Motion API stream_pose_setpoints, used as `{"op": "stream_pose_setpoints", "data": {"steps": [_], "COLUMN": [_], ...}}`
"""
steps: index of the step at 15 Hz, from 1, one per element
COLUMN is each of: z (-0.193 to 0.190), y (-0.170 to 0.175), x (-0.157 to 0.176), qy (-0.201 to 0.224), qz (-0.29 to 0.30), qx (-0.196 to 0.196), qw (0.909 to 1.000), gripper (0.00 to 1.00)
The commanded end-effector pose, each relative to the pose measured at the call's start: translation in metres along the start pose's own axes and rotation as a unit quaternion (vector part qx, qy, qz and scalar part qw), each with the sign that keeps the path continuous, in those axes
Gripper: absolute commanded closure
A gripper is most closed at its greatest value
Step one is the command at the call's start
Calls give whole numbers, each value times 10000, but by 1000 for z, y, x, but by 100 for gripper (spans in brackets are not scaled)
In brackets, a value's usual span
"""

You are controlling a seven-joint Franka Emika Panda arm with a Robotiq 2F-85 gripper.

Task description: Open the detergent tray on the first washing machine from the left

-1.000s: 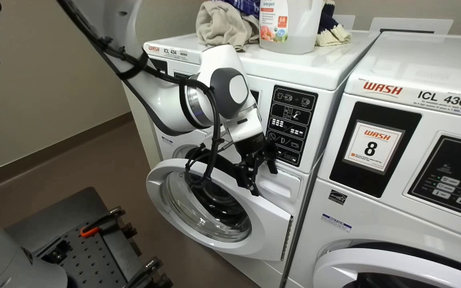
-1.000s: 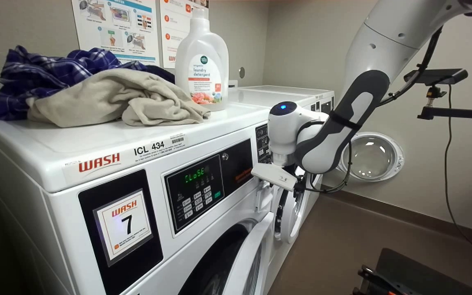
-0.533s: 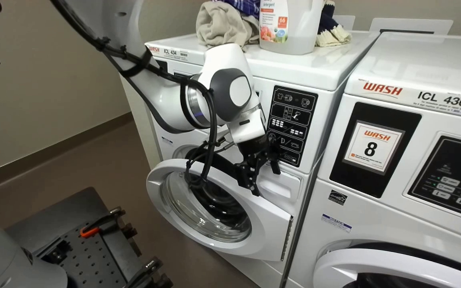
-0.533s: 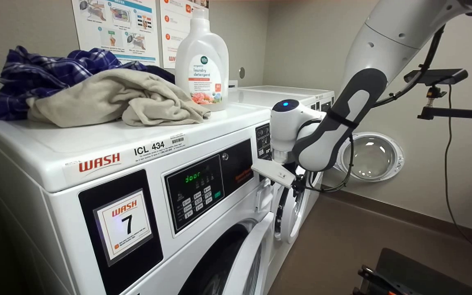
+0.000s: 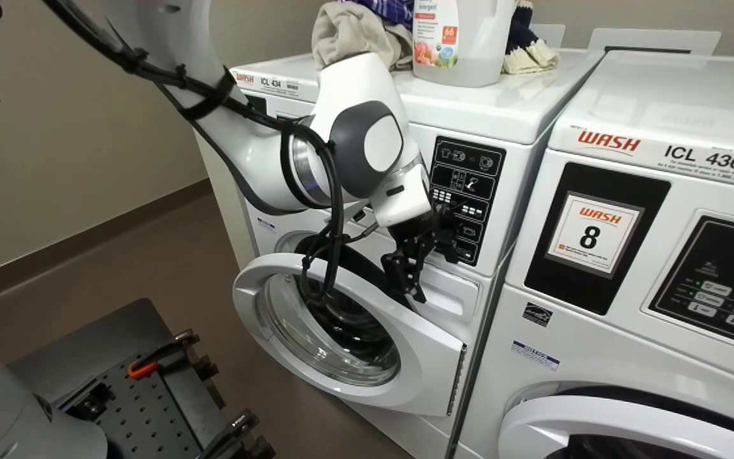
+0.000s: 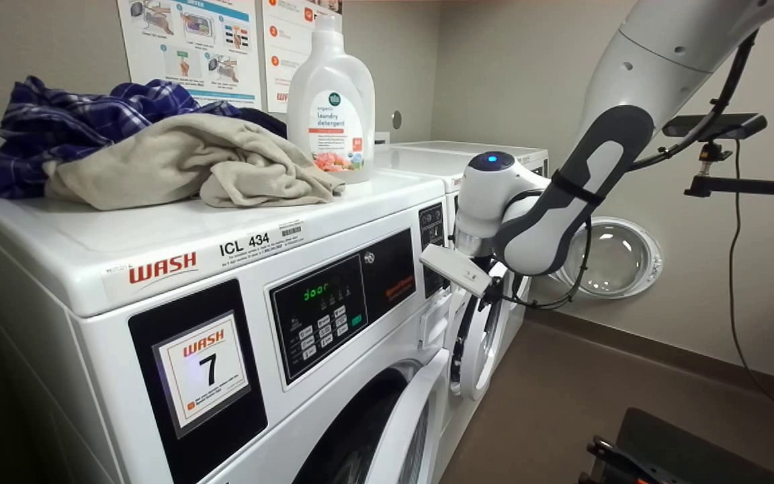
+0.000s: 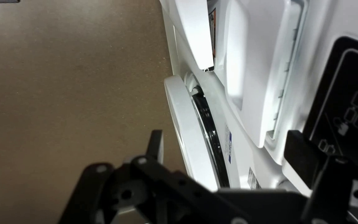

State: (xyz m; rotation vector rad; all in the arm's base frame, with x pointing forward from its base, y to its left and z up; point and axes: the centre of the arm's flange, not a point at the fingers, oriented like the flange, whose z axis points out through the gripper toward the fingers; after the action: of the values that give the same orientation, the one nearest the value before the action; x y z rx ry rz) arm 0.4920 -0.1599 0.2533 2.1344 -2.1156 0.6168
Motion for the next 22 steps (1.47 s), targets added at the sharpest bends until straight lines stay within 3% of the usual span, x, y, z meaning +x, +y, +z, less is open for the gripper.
{"op": "stream_pose_setpoints", "data": {"steps": [1, 8, 22], "z": [-12, -2, 8], "y": [15, 35, 33], "x": [-1, -6, -16], "qy": [-93, -313, -477], "qz": [-157, -385, -637], "qx": [251, 183, 524], "qw": [9995, 9986, 9955], "gripper": [0, 0, 0]}}
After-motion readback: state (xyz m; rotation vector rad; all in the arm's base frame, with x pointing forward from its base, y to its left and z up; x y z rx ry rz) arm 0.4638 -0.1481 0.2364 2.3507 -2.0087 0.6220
